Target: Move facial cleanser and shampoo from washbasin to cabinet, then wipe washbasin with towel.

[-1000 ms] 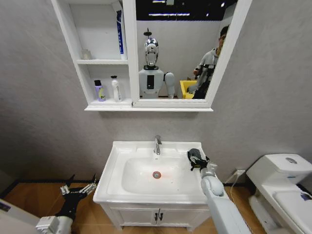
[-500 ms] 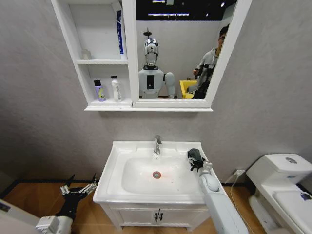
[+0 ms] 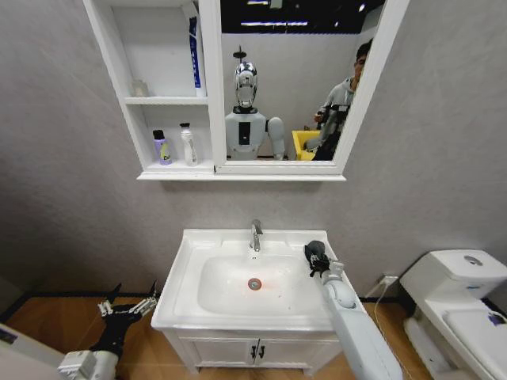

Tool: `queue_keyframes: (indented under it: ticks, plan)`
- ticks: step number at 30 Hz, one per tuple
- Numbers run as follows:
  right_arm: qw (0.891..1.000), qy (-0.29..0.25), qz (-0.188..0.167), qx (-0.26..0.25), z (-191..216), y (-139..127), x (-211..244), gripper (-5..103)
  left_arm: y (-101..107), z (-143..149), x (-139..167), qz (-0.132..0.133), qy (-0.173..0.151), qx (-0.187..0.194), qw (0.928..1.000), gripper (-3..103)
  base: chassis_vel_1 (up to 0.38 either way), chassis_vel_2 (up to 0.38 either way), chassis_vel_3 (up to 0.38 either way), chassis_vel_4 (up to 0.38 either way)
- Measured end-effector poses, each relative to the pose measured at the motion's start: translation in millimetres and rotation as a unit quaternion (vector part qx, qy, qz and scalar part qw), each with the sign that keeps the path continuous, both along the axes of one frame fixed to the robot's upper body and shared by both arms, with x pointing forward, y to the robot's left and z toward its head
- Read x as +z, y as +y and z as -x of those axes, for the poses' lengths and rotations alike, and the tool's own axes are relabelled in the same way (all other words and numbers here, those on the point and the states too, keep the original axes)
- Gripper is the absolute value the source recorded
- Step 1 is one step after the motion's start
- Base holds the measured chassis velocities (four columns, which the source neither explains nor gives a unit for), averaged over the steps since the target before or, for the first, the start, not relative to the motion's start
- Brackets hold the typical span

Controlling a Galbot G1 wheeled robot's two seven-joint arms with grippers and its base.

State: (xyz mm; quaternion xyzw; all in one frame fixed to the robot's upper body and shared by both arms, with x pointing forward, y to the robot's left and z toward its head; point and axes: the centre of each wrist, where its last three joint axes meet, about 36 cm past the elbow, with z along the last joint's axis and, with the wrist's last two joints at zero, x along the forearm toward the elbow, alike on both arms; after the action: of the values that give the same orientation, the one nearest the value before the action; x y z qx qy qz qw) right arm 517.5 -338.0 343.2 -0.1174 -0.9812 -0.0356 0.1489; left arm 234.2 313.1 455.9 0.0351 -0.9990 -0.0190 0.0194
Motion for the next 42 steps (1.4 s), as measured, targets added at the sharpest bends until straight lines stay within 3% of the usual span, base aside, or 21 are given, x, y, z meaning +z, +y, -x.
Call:
queue_keyframes:
  ticks: [4,7,15,18,23,36,38,42]
  plan:
    - [1.0,-0.002,-0.006,0.003,4,3,5,13,0,0,0,0.0,0.0,0.0,1.0,100,0.0,0.0,0.0,0.0]
    - [1.0,-0.003,-0.008,0.004,9,7,9,8,0,0,0,0.0,0.0,0.0,1.0,100,0.0,0.0,0.0,0.0]
    - [0.999,-0.016,-0.032,0.037,36,41,33,7,0,0,0,0.0,0.0,0.0,1.0,100,0.0,0.0,0.0,0.0]
    - [0.998,0.001,-0.03,0.053,50,58,23,7,0,0,0,0.0,0.0,0.0,1.0,100,0.0,0.0,0.0,0.0]
    - [0.998,0.029,-0.028,0.057,57,64,2,7,0,0,0,0.0,0.0,0.0,1.0,100,0.0,0.0,0.0,0.0]
    - [0.994,0.091,-0.035,0.056,35,79,-35,7,0,0,0,0.0,0.0,0.0,1.0,100,0.0,0.0,0.0,0.0]
    - [0.99,0.113,-0.061,0.056,23,92,-38,7,0,0,0,0.0,0.0,0.0,1.0,100,0.0,0.0,0.0,0.0]
    - [0.987,0.127,-0.074,0.064,14,105,-45,7,0,0,0,0.0,0.0,0.0,1.0,100,0.0,0.0,0.0,0.0]
